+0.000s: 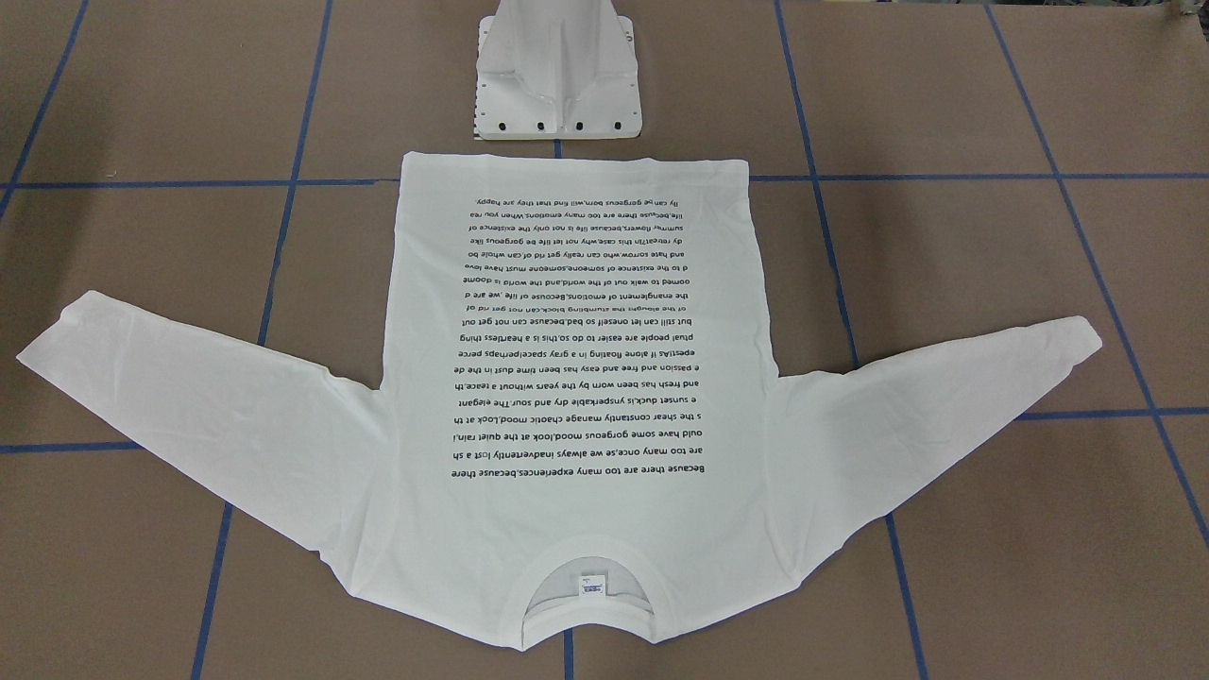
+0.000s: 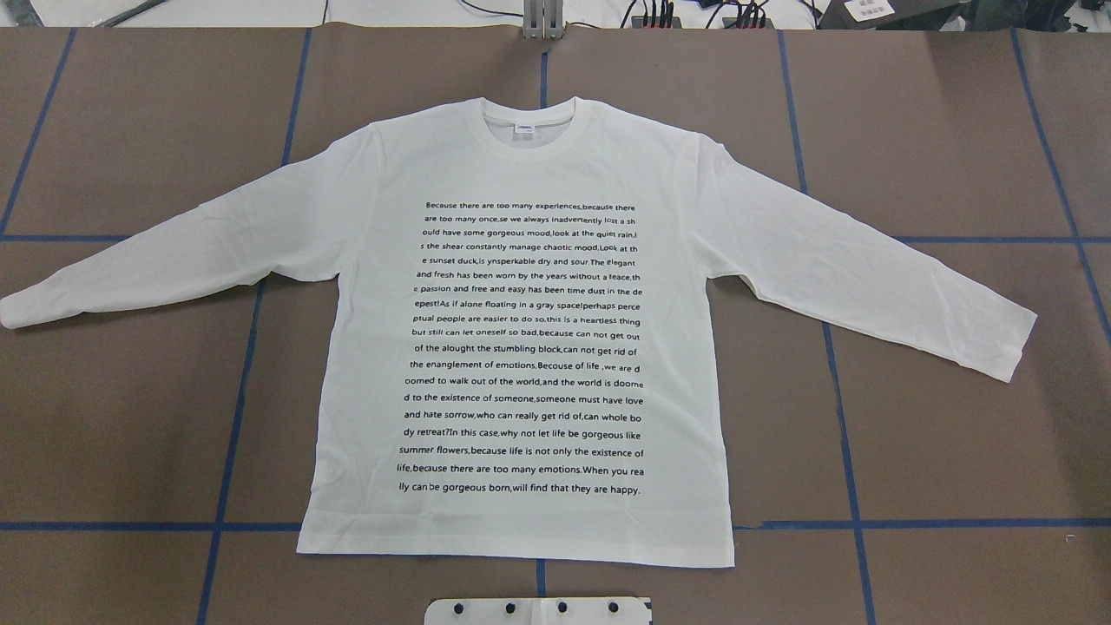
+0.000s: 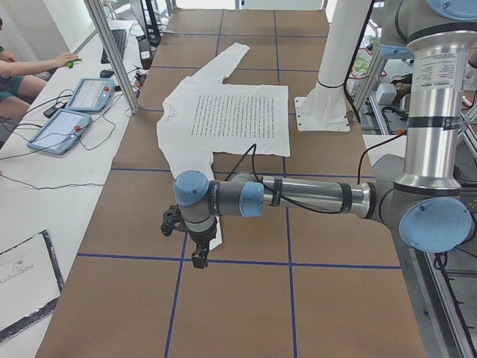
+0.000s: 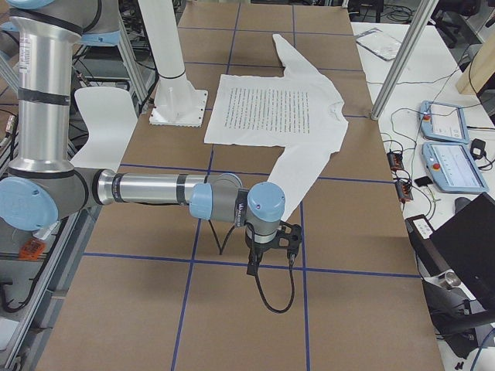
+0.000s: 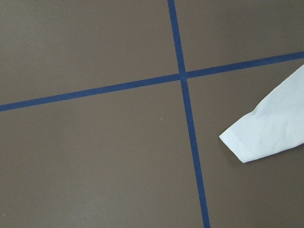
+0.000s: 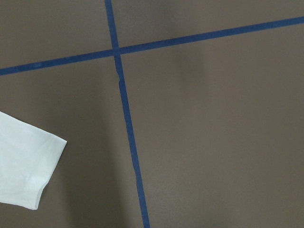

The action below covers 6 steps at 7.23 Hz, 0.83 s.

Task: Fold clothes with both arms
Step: 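Lower the right gripper toward the cuff of the sleeve nearest it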

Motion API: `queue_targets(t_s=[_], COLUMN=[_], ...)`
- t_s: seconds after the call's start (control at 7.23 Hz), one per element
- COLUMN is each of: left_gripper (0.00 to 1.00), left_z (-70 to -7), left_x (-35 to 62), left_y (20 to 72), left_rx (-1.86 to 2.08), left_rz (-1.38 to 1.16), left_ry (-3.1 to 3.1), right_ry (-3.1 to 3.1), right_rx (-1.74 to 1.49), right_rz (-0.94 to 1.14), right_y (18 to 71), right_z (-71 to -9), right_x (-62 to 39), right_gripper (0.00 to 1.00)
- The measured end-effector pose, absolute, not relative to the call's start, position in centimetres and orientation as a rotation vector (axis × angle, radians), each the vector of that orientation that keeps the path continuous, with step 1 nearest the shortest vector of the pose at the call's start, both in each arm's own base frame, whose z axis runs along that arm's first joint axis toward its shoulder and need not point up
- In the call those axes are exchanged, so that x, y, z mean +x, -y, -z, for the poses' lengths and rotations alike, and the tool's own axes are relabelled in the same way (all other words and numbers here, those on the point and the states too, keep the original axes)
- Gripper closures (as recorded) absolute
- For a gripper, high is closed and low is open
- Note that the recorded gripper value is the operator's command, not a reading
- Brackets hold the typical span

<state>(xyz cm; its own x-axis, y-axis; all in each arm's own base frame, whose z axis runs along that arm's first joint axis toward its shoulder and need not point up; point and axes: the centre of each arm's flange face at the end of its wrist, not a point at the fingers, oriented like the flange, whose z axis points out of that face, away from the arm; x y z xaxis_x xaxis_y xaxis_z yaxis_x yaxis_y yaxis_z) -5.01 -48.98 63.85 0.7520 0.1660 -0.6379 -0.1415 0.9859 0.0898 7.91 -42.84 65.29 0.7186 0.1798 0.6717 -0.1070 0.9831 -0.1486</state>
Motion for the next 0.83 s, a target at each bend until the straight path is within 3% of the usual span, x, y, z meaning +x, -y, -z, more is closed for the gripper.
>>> queue_targets(t_s=[0.42, 0.83], left_gripper=[0.00, 0.00], left_z=[-63.0, -57.6], left_x=[-5.0, -4.3], left_y=[49.6, 54.0], left_rx=[0.051, 0.178], left_rz=[-0.166, -0.220], left_ry=[-0.702, -0.705], right_ry=[0.753, 0.763], right_rx=[-0.110, -0.071], right_rz=[-0.171, -0.149], right_y=[42.9, 44.9], right_z=[-65.6, -63.7], right_x=[7.9, 7.7], right_gripper=[0.00, 0.00])
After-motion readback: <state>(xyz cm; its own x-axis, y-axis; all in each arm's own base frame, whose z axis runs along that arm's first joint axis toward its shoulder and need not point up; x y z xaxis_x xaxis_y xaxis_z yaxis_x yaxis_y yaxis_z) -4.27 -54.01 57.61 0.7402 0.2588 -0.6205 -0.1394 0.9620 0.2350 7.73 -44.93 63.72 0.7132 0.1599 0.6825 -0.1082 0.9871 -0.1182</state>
